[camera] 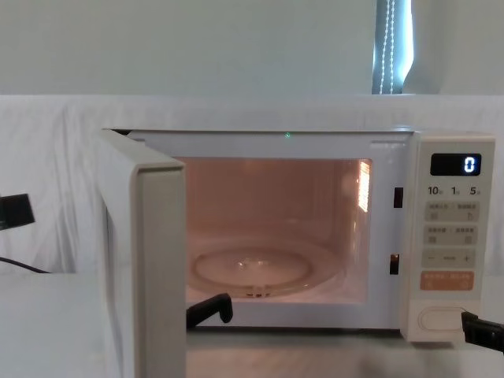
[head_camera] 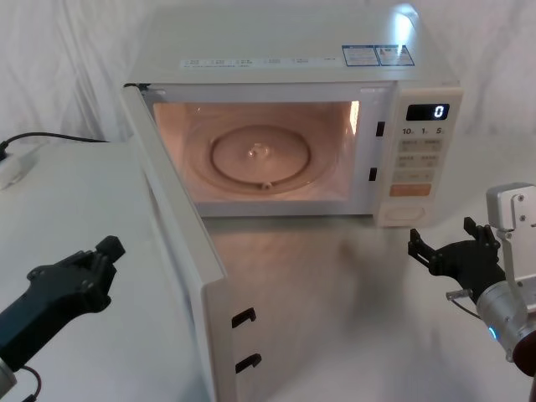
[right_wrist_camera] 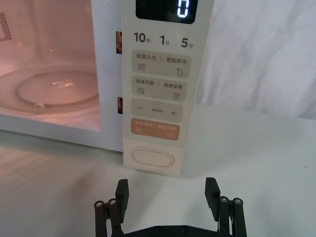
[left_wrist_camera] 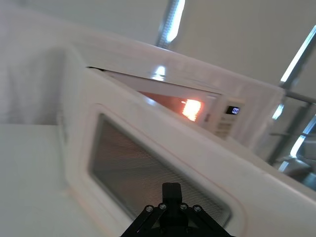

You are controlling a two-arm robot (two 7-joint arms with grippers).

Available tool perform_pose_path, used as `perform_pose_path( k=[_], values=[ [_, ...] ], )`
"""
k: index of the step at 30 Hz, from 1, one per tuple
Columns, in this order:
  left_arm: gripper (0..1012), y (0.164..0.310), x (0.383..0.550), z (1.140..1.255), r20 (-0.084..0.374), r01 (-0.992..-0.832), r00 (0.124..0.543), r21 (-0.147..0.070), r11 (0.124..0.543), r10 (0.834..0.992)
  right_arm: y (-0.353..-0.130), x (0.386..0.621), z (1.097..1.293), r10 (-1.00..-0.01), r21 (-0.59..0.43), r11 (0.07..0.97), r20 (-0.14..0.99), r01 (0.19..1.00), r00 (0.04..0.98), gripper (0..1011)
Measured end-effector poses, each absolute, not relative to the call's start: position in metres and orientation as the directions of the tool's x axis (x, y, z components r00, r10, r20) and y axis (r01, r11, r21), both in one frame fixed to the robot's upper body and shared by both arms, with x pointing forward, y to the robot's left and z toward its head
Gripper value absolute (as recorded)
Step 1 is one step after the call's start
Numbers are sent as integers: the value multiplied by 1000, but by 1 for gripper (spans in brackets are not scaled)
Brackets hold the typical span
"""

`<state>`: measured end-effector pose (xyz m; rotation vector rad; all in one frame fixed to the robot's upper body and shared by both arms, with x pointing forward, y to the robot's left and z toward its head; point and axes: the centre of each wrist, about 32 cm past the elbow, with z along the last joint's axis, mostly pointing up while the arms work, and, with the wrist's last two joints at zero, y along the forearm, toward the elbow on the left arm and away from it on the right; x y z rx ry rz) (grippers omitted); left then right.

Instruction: Press the button to open the microwave door with one hand; close the microwave door with the other hand.

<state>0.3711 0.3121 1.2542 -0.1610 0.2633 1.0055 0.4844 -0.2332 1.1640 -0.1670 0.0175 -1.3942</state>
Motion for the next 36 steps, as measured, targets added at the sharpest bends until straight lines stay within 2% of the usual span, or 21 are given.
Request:
perform_pose_path(
  k=[2,3,6,10,16,24,31,36],
  values=[
    [0,313,373,1257,-295,-837,525,-7,547,799,-233,484,1164,-980,-128,166,86,978,178,1002],
    [0,314,375,1259,-297,-824,541,0,567,787,-233,484,1164,-980,-128,166,86,978,178,1002],
    [0,314,380,1260,-300,-803,564,19,596,769,-233,484,1164,-980,-128,166,86,978,177,1002],
    [0,312,386,1260,-301,-785,583,33,619,755,-233,484,1164,-980,-128,166,86,978,178,1002],
    [0,304,396,1260,-294,-764,608,37,644,738,-233,484,1164,-980,-128,166,86,978,178,1002],
    [0,289,409,1260,-275,-747,636,16,665,721,-233,484,1164,-980,-128,166,86,978,178,1002],
    [0,273,423,1260,-243,-740,652,2,673,718,-233,484,1164,-980,-128,166,86,978,178,1002],
    [0,261,434,1259,-214,-743,655,-8,669,725,-233,484,1164,-980,-128,166,86,978,178,1002]
  ],
)
